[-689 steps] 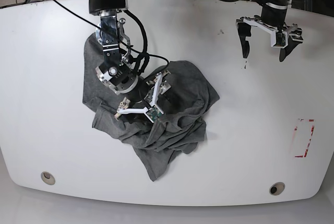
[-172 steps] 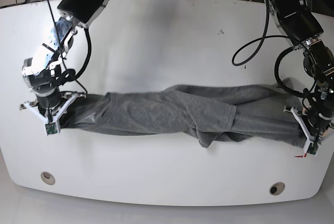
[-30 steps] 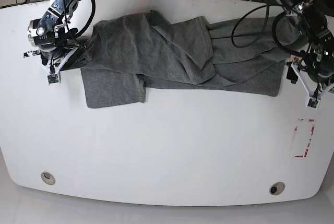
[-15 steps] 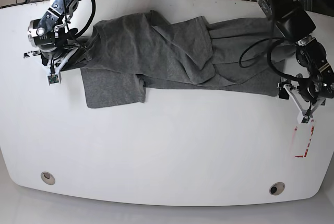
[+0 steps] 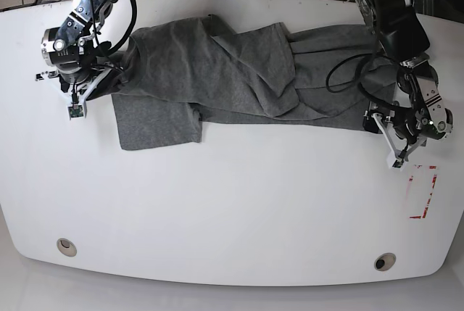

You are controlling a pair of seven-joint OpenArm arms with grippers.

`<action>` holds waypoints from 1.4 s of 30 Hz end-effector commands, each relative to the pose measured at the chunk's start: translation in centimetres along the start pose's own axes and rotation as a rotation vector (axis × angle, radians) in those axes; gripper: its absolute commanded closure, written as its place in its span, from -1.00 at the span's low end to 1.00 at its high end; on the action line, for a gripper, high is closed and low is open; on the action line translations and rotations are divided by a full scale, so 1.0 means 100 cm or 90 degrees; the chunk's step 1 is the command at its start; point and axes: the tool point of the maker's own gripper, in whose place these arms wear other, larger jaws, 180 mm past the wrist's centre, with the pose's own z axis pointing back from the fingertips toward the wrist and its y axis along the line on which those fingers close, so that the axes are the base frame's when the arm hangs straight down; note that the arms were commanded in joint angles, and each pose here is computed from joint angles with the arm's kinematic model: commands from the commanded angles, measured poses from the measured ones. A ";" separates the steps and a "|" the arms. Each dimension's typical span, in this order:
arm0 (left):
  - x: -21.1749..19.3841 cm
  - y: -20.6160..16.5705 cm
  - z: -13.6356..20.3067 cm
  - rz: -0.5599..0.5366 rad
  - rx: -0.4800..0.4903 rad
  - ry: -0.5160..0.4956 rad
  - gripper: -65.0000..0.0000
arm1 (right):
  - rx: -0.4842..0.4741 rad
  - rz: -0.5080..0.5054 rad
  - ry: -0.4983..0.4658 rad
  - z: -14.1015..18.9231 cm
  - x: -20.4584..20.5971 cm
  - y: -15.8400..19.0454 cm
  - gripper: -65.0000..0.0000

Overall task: Layout the t-shirt on the table in an organized manner, then fold the t-shirt properly
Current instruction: 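Release the left gripper and move it along the shirt edge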

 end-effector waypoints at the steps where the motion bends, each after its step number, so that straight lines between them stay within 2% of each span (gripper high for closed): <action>1: 0.020 0.011 0.011 -0.005 0.017 -0.039 -0.57 | -0.013 -0.001 -0.030 0.005 0.014 -0.006 1.00; 9: 0.013 0.009 0.006 -0.005 0.014 -0.047 -0.57 | -0.013 -0.001 -0.030 0.005 0.014 -0.006 1.00; 19: -0.007 -0.002 -0.012 0.013 -0.022 -0.011 -0.57 | -0.013 -0.001 -0.030 0.005 0.014 -0.006 1.00; 24: -0.005 -0.009 -0.015 -0.005 -0.028 -0.005 -0.53 | -0.013 -0.001 -0.031 0.005 0.015 -0.006 1.00; 27: -0.003 -0.013 -0.016 -0.018 -0.031 -0.002 -0.24 | -0.013 -0.001 -0.031 0.005 0.015 -0.006 1.00; 33: 0.005 -0.014 -0.016 -0.020 -0.031 -0.024 0.75 | -0.013 -0.001 -0.031 0.005 0.015 -0.006 1.00; 35: 0.010 -0.014 -0.015 -0.020 -0.031 -0.040 1.00 | -0.013 -0.001 -0.031 0.005 0.015 -0.006 1.00; 42: 0.016 -0.012 -0.012 -0.020 -0.026 -0.061 1.00 | -0.013 -0.001 -0.031 0.005 0.015 -0.006 1.00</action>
